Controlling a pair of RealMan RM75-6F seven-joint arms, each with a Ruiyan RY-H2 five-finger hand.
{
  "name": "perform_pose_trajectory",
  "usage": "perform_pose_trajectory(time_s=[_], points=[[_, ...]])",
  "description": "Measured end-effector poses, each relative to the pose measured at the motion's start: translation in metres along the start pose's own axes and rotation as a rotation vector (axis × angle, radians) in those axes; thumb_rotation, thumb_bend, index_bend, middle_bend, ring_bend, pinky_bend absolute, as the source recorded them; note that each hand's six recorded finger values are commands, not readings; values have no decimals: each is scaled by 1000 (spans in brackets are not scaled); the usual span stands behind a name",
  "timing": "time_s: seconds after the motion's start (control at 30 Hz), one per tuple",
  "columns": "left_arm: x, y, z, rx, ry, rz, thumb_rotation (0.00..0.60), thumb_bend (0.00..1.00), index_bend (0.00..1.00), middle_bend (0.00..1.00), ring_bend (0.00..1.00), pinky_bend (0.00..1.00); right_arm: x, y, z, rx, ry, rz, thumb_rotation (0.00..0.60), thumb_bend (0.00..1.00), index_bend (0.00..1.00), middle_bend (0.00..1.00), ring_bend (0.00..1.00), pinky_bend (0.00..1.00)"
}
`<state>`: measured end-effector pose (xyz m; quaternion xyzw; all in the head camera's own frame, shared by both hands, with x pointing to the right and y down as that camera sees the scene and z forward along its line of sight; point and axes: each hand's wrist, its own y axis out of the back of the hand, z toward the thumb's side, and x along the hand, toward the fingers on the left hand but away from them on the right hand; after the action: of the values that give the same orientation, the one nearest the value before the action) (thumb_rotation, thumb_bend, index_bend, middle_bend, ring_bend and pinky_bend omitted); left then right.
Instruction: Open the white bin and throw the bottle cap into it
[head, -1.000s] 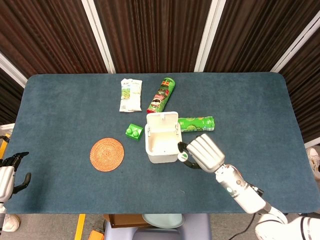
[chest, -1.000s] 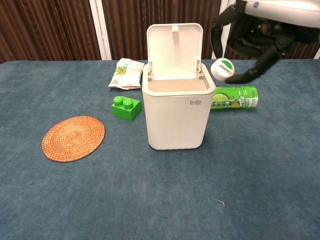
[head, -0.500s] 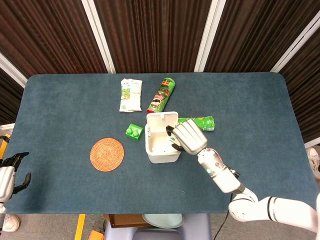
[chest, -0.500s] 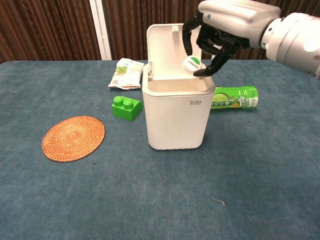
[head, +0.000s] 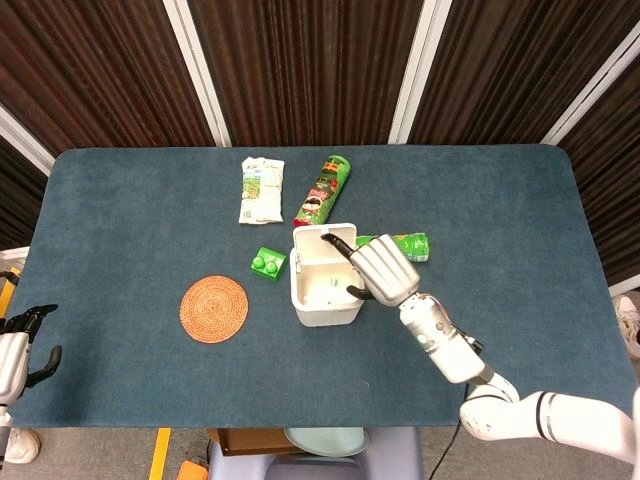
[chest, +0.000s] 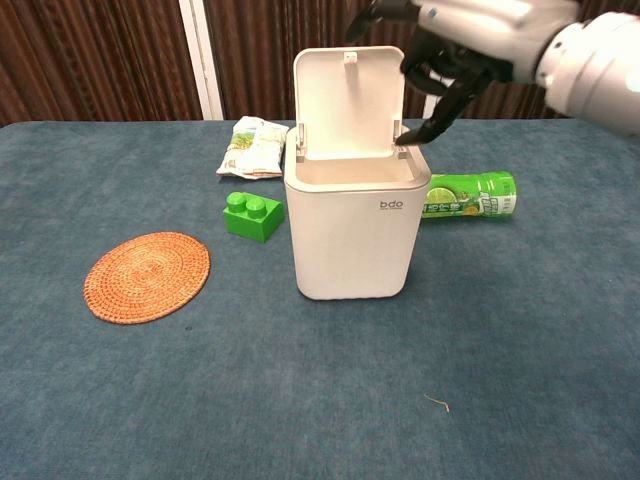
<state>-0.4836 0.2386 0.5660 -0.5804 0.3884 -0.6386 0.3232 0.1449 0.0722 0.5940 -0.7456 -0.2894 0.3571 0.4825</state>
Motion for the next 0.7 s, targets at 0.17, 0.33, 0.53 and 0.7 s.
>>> perform_pose_trajectory(time_s=[0.17, 0.33, 0.53, 0.7], points=[[-1, 3, 1, 0, -6, 12, 600, 426, 208, 233, 260, 398, 40, 26, -18, 62, -37, -116, 600, 95, 410, 939, 894, 844], [-3, 5, 4, 9, -16, 24, 600, 426, 209, 236, 260, 398, 117, 43, -58, 191, -162, -153, 600, 95, 409, 784, 761, 752], [-3, 3, 9, 19, -30, 20, 600, 426, 210, 236, 259, 398, 209, 56, -93, 258, -311, -160, 600, 95, 407, 520, 448, 532], [-3, 1, 11, 21, -41, 15, 600, 426, 212, 237, 259, 398, 252, 54, -114, 296, -381, -151, 600, 97, 344, 352, 237, 300]])
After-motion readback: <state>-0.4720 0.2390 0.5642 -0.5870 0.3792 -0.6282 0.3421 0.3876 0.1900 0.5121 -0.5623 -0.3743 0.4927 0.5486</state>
